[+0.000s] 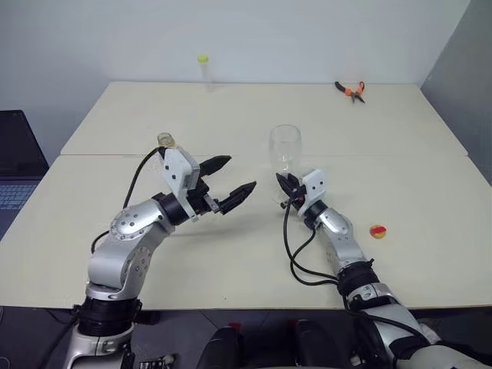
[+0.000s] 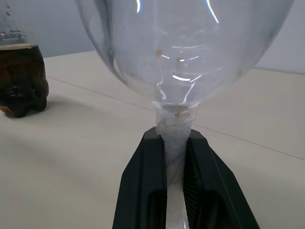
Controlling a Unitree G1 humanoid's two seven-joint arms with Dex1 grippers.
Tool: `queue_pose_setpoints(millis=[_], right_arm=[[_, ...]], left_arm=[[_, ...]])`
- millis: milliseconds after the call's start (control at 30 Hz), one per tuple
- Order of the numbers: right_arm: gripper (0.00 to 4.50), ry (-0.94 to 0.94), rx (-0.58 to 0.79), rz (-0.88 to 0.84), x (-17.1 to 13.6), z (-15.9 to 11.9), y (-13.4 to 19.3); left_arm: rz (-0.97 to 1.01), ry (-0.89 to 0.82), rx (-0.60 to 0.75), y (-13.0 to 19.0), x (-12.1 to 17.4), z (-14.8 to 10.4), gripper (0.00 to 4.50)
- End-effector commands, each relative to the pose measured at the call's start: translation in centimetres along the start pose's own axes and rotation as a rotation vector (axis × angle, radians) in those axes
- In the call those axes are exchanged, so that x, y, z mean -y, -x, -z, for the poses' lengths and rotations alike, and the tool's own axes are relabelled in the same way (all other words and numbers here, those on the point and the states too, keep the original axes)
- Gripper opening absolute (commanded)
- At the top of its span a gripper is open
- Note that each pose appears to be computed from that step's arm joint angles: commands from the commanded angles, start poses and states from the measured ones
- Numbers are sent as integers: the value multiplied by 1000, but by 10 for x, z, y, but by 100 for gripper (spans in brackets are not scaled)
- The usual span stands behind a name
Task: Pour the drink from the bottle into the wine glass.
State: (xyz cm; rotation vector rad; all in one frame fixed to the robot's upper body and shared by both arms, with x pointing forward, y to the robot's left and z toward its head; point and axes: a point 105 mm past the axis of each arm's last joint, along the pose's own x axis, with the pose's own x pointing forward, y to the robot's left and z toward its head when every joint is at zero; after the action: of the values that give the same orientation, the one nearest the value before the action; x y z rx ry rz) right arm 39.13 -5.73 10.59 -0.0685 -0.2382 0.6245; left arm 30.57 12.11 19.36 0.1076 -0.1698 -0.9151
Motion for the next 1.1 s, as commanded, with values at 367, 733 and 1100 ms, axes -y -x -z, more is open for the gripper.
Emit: queue_pose_setpoints(millis=[367, 733, 1100], right_arm=[[395, -23, -44, -22, 1, 9, 15], [448, -14, -109, -66, 10, 10, 37], [448, -170, -165, -225, -7, -13, 70]], left_arm=[[56, -77, -20, 11, -6, -15, 450], [47, -103, -2, 9, -7, -19, 450], [3, -111, -36, 23, -3, -15, 450]])
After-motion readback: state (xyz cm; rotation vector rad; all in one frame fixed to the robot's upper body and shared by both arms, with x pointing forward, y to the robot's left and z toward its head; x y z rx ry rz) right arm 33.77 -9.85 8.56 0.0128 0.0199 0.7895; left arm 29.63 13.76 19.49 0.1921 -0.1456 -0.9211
